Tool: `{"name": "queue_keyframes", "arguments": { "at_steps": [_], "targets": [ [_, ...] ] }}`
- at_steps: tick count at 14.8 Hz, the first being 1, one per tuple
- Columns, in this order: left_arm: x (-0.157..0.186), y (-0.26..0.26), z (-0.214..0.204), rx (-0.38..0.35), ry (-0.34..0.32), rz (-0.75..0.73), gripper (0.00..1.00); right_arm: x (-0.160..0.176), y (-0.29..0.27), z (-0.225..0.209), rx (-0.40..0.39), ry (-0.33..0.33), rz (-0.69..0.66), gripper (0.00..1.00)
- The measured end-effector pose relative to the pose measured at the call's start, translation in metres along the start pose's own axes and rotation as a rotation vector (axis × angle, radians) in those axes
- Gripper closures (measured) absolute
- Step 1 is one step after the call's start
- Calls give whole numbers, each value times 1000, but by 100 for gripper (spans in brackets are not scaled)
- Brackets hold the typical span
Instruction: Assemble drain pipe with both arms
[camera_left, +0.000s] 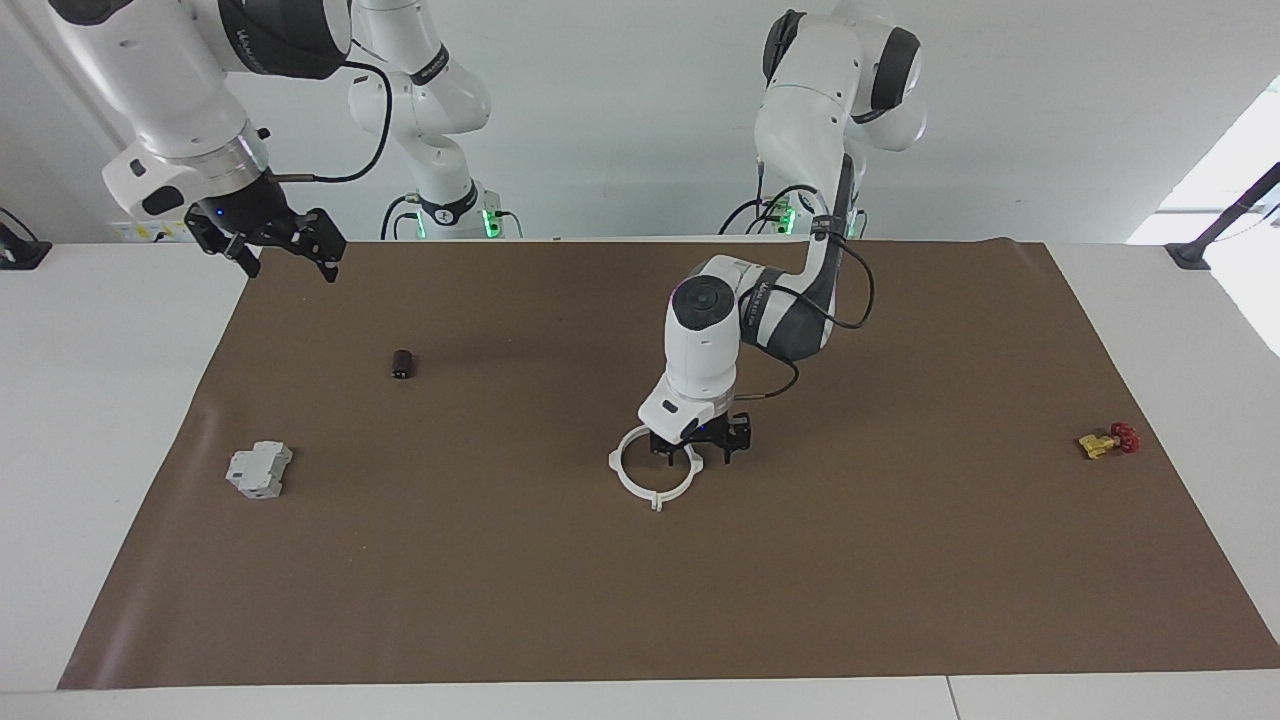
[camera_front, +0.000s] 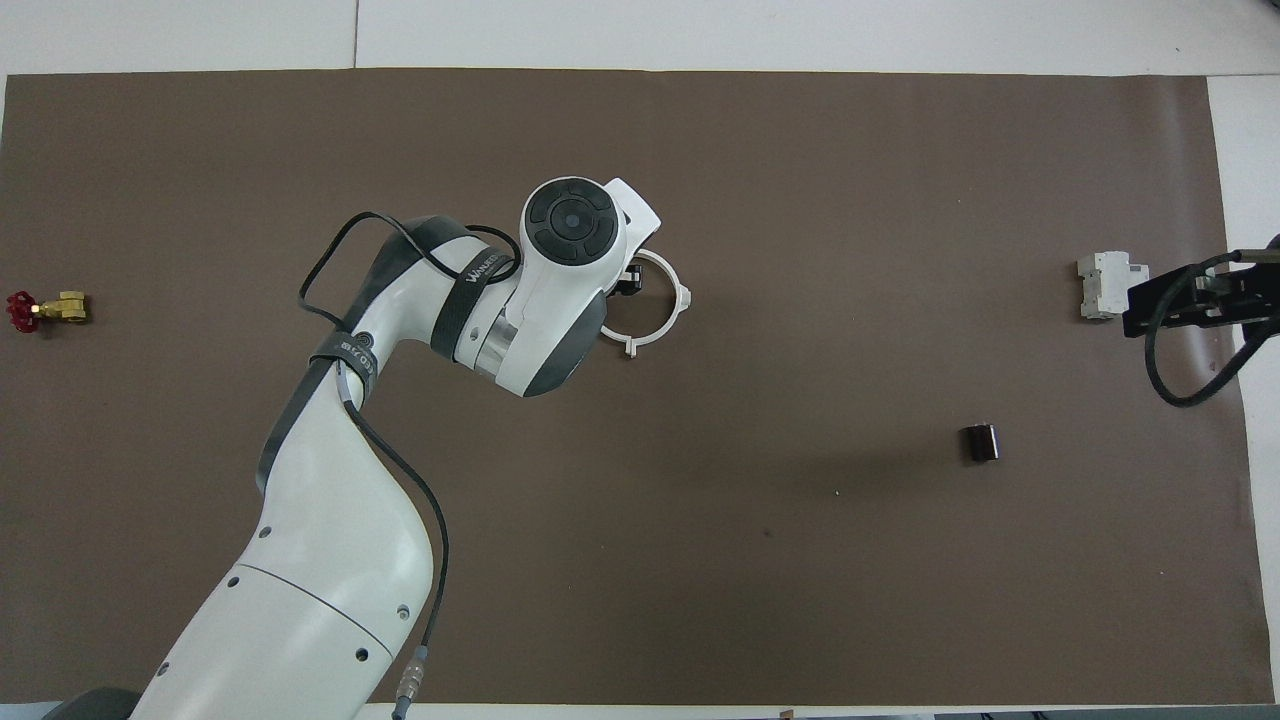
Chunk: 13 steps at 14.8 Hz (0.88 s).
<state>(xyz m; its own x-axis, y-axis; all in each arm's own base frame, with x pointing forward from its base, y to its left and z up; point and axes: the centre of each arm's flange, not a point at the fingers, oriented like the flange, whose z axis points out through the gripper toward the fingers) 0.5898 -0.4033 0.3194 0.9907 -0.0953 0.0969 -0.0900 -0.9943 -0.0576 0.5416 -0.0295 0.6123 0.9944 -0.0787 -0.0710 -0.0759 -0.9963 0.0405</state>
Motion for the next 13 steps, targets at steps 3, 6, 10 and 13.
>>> {"name": "queue_keyframes", "arguments": {
  "at_steps": [3,6,10,13],
  "targets": [
    [9,-23,-19,-4,10,-34,0,-2,-2,0,0,-11,-3,0],
    [19,-89,-51,-14,18,-102,0,-2,-3,0,-1,-11,-5,0],
    [15,-206,-91,-24,20,-142,0,-2,-3,0,0,-11,-6,0],
    [8,-279,-100,-21,14,-145,0,-2,-4,0,0,-11,-7,0]
  ]
}}
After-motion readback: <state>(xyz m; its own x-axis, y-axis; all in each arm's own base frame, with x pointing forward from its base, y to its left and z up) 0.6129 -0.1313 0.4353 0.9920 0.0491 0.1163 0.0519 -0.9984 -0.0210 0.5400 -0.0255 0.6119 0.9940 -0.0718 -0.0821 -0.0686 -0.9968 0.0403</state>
